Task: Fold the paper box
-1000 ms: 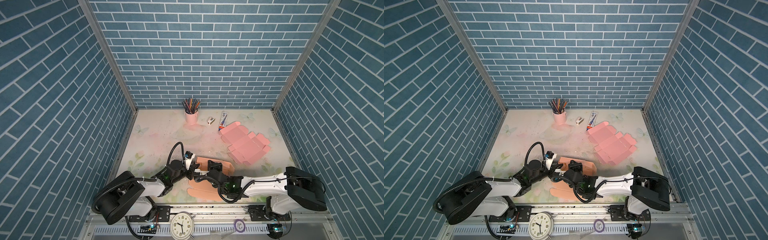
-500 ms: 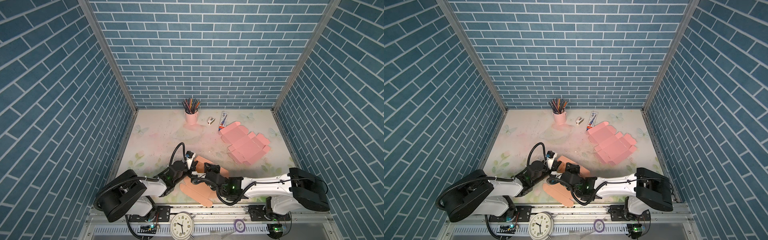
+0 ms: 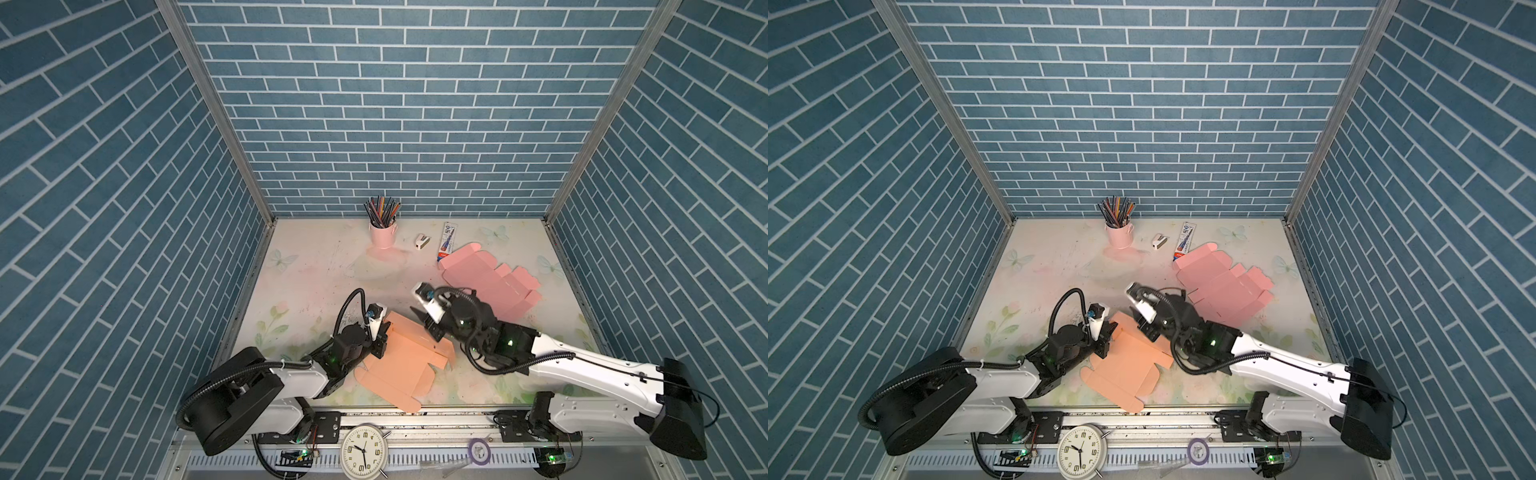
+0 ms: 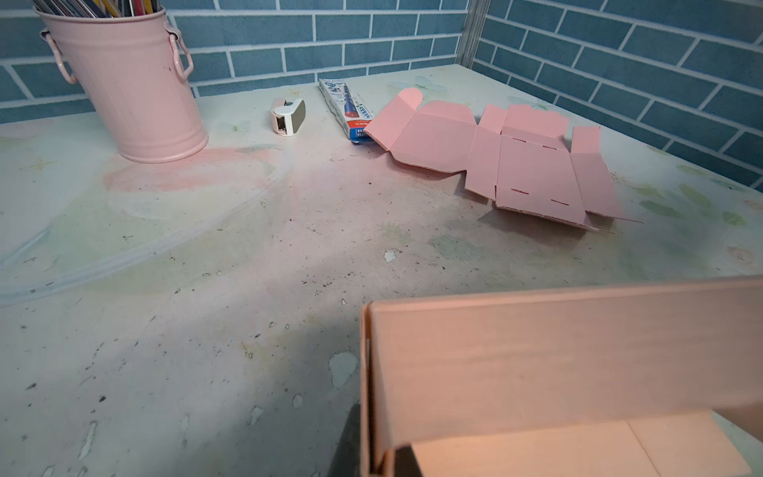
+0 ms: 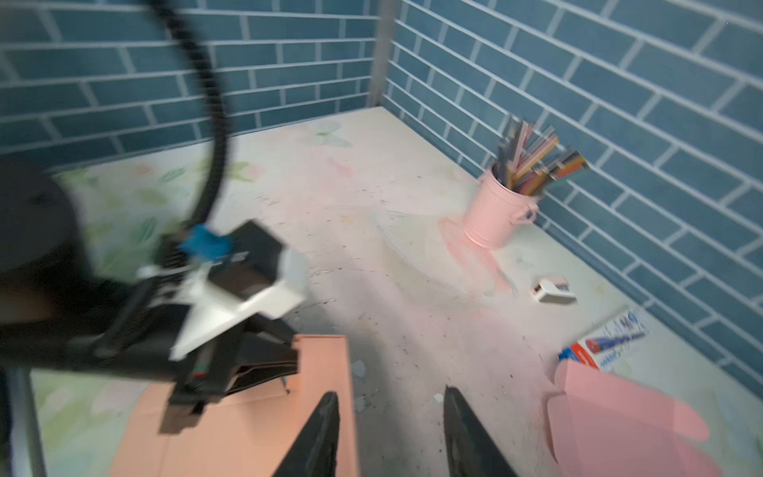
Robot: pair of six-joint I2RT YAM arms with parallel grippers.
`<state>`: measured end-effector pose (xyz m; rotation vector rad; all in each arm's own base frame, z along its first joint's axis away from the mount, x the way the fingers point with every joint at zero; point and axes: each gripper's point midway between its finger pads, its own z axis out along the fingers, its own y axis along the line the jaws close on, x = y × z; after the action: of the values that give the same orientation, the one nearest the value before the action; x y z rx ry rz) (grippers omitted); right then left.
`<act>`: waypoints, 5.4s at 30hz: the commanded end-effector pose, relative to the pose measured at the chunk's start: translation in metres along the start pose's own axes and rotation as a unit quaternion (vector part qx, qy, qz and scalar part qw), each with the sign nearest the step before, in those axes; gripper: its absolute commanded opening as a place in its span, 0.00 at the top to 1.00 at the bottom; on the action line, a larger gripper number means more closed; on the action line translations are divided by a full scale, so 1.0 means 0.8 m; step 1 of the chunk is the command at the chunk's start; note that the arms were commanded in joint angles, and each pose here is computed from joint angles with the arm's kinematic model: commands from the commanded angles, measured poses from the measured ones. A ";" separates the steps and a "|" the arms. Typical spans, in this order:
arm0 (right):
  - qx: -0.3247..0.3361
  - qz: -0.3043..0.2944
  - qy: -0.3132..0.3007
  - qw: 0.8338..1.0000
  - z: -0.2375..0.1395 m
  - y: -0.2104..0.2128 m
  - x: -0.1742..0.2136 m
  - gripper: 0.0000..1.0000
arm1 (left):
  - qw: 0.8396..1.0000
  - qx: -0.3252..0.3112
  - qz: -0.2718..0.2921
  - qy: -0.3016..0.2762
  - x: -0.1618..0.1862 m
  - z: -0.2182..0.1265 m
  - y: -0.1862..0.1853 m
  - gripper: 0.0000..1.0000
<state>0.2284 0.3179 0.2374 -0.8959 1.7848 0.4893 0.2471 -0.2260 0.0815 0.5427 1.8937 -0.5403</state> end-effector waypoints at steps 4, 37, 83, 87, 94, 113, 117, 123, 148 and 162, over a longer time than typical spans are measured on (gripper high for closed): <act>-0.104 0.183 0.052 0.976 0.037 0.001 0.022 0.61 | 1.000 -0.003 0.010 -0.004 -0.002 0.003 -0.001 0.90; -0.198 0.277 0.198 0.919 0.105 0.070 0.137 0.72 | 0.998 -0.052 -0.012 -0.023 0.002 0.001 0.012 0.88; -0.173 0.321 0.194 0.911 0.081 0.085 0.152 0.74 | 0.999 -0.046 0.020 -0.004 0.032 0.026 0.000 0.88; -0.165 0.321 0.197 0.911 0.082 0.082 0.155 0.74 | 0.999 -0.045 0.018 -0.007 0.030 0.026 0.000 0.86; -0.160 0.328 0.193 0.911 0.078 0.080 0.156 0.74 | 0.999 -0.032 0.014 -0.018 0.019 0.015 -0.006 0.85; -0.058 0.259 0.138 0.954 0.027 0.024 0.103 0.61 | 0.996 -0.079 -0.030 0.012 0.017 0.012 0.013 0.92; -0.005 0.217 0.123 0.968 -0.005 -0.006 0.080 0.67 | 0.991 -0.098 -0.085 0.035 0.016 0.011 0.033 0.92; 0.046 0.156 0.128 0.978 -0.033 -0.032 0.060 0.85 | 0.980 -0.128 -0.147 0.046 0.004 0.001 0.050 0.93; 0.071 0.040 0.172 0.982 0.011 -0.002 0.069 1.00 | 0.964 -0.176 -0.190 0.064 -0.001 -0.010 0.077 1.00; 0.034 0.040 0.193 0.980 0.046 0.022 0.089 1.00 | 0.965 -0.154 -0.202 0.058 -0.010 -0.009 0.071 1.00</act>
<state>0.2216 0.3198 0.1514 -0.8923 2.2113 0.3023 0.2730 -0.1748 0.0724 0.0094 2.1882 -0.4375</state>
